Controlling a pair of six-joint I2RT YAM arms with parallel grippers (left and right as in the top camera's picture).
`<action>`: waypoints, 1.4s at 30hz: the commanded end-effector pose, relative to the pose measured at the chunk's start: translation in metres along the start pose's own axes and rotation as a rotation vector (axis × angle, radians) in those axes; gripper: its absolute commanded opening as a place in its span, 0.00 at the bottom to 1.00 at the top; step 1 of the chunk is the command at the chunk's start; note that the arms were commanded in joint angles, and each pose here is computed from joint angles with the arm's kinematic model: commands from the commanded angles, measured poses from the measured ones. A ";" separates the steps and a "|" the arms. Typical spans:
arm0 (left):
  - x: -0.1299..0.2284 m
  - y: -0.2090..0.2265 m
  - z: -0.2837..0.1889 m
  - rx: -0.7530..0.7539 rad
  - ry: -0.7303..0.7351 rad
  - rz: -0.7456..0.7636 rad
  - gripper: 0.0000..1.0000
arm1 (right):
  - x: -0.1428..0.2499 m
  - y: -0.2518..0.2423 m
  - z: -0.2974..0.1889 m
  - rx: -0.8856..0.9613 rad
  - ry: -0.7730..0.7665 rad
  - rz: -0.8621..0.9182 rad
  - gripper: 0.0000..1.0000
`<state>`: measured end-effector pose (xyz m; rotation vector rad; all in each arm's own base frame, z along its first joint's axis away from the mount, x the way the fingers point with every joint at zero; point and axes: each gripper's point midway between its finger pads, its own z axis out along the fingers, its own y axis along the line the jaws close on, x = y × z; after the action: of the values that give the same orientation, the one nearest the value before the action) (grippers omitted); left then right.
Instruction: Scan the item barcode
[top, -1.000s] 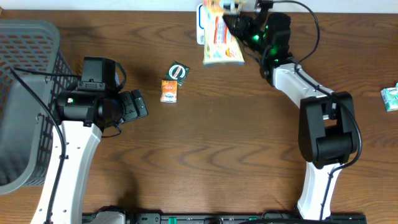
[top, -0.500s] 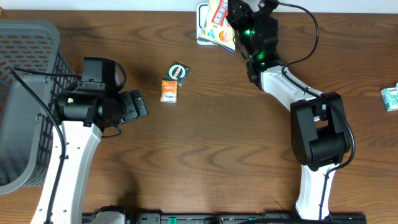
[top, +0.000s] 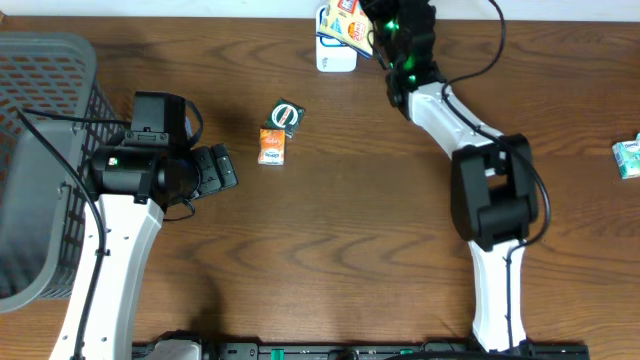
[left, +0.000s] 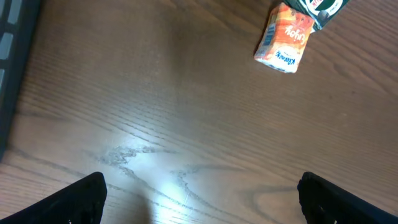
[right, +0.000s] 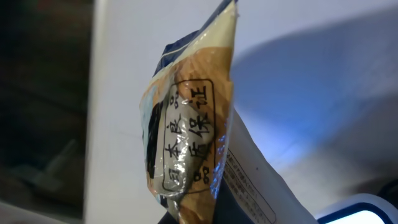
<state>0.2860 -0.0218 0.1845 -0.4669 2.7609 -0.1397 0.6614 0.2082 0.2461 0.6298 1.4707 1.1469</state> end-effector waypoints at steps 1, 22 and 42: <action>0.000 0.002 0.000 -0.006 0.002 -0.003 0.98 | 0.014 0.001 0.010 -0.036 0.042 0.011 0.01; 0.000 0.002 0.000 -0.006 0.002 -0.003 0.98 | 0.004 0.019 0.011 -0.119 0.055 -0.412 0.01; 0.000 0.002 0.000 -0.006 0.002 -0.003 0.98 | -0.203 -0.025 -0.107 0.619 0.143 -1.057 0.01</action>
<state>0.2863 -0.0217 0.1846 -0.4668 2.7597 -0.1395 0.6305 0.0603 0.2925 0.1349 1.8681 0.2638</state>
